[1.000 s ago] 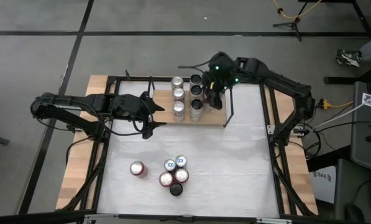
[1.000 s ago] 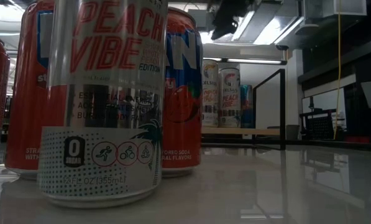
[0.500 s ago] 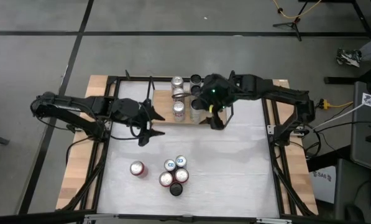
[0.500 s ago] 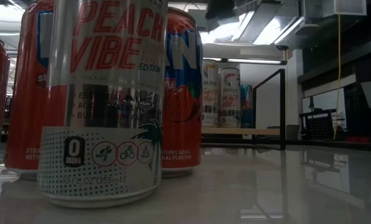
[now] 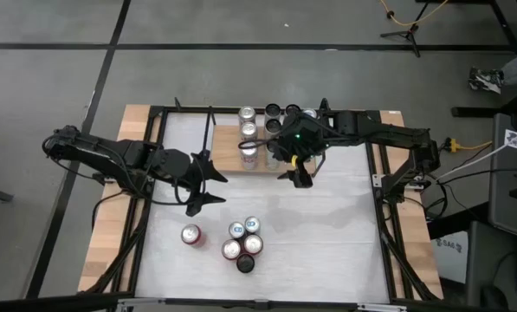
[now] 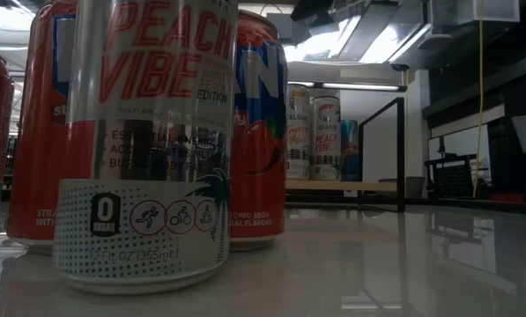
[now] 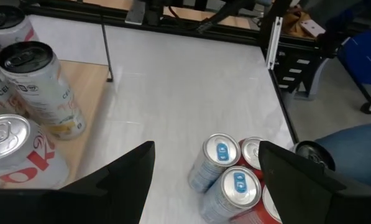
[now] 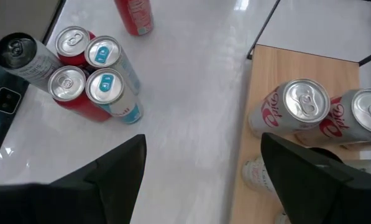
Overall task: Place canned beverage on shelf
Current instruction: Put the red soda can onto the shelf
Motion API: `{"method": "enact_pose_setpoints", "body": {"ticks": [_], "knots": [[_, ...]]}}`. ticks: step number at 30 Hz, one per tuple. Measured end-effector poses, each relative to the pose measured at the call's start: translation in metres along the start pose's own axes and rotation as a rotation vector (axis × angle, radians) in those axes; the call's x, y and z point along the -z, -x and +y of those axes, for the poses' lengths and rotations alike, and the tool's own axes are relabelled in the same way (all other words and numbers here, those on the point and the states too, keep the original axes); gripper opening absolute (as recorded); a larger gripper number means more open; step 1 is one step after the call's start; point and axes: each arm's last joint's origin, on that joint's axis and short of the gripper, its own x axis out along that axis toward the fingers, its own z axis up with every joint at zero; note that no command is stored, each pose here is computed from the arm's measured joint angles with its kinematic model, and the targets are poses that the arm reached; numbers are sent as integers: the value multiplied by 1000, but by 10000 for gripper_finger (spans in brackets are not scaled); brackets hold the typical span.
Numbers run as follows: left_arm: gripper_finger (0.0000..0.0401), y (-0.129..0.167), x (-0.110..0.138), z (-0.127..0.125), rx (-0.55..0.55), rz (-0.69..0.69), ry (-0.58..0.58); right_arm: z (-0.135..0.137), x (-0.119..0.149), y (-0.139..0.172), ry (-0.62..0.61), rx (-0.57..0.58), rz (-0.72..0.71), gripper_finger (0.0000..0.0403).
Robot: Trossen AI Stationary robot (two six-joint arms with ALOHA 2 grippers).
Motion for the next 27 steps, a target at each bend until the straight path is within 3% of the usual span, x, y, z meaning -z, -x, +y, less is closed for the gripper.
{"method": "enact_pose_setpoints", "body": {"ticks": [7, 16, 20, 24, 27], "knots": [[289, 1, 2, -6, 21, 5, -18, -1, 0, 0, -2, 2, 0, 312], [374, -4, 5, -15, 60, 32, -38, -1, 0, 0, -2, 2, 0, 312], [397, -8, 11, -26, 186, 102, -23, -1, 0, 0, -2, 1, 0, 312], [396, -6, 20, -36, 299, 216, 43, -1, 0, 0, -2, 1, 0, 312], [395, -3, 30, -43, 287, 296, 53, -1, 0, 0, -2, 1, 0, 312]]}}
